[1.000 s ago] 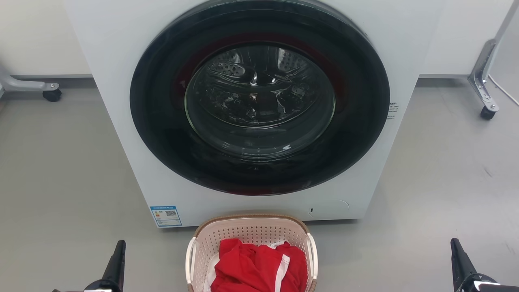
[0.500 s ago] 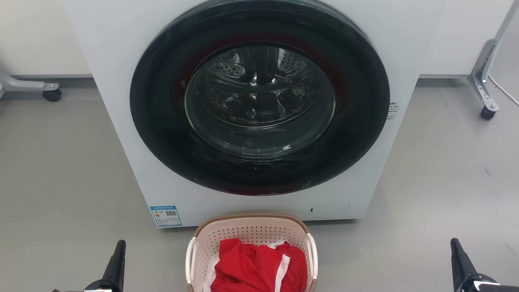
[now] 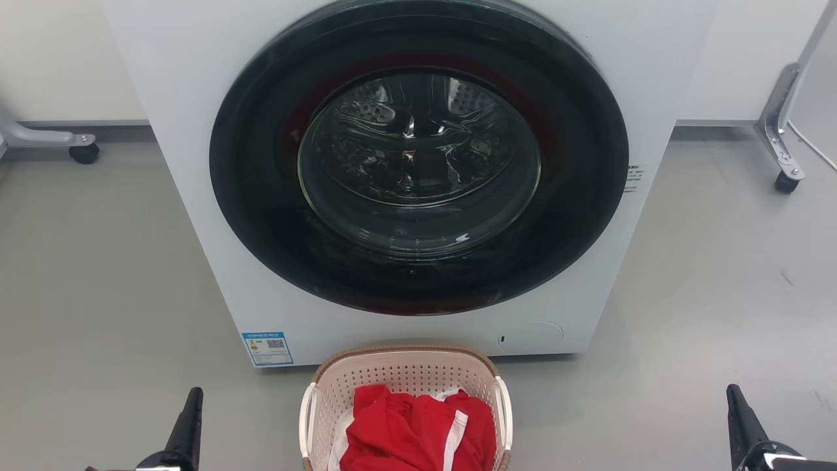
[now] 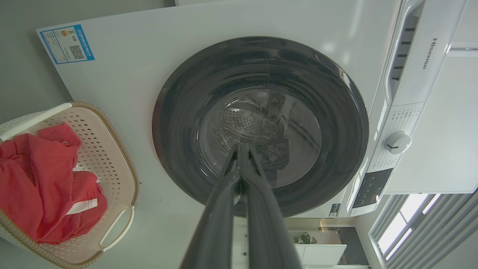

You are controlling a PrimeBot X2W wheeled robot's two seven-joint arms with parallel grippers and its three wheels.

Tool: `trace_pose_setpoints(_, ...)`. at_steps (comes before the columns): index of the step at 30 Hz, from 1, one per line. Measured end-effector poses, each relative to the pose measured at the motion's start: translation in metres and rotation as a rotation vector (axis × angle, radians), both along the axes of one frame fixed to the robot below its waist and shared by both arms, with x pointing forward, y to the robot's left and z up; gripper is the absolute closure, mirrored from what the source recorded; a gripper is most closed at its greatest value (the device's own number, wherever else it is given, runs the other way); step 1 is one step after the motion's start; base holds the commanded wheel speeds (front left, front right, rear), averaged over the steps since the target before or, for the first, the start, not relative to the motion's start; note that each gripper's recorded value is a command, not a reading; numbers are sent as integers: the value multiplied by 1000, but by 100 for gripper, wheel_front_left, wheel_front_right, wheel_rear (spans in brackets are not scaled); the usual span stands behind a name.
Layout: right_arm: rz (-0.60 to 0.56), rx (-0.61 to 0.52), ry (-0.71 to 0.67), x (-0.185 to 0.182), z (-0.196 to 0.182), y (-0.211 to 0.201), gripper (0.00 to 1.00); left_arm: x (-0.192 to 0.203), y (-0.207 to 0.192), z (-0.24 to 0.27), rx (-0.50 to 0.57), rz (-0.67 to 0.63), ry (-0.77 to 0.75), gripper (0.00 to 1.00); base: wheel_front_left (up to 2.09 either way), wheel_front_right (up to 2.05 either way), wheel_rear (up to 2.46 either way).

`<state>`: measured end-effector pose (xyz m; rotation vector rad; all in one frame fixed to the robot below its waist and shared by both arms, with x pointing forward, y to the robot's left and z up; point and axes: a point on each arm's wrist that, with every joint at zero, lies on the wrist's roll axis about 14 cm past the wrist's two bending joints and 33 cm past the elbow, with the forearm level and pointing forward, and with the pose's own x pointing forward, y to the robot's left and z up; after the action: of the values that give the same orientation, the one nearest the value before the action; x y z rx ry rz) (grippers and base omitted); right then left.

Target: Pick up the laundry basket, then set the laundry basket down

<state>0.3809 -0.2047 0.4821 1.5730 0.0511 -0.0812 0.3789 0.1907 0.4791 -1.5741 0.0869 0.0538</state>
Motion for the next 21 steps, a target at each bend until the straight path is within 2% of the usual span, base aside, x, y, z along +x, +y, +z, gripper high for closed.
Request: trace_pose_setpoints(21,0,0,0,0,0,0,100,0,0,0,0,0,0,100,0,0,0)
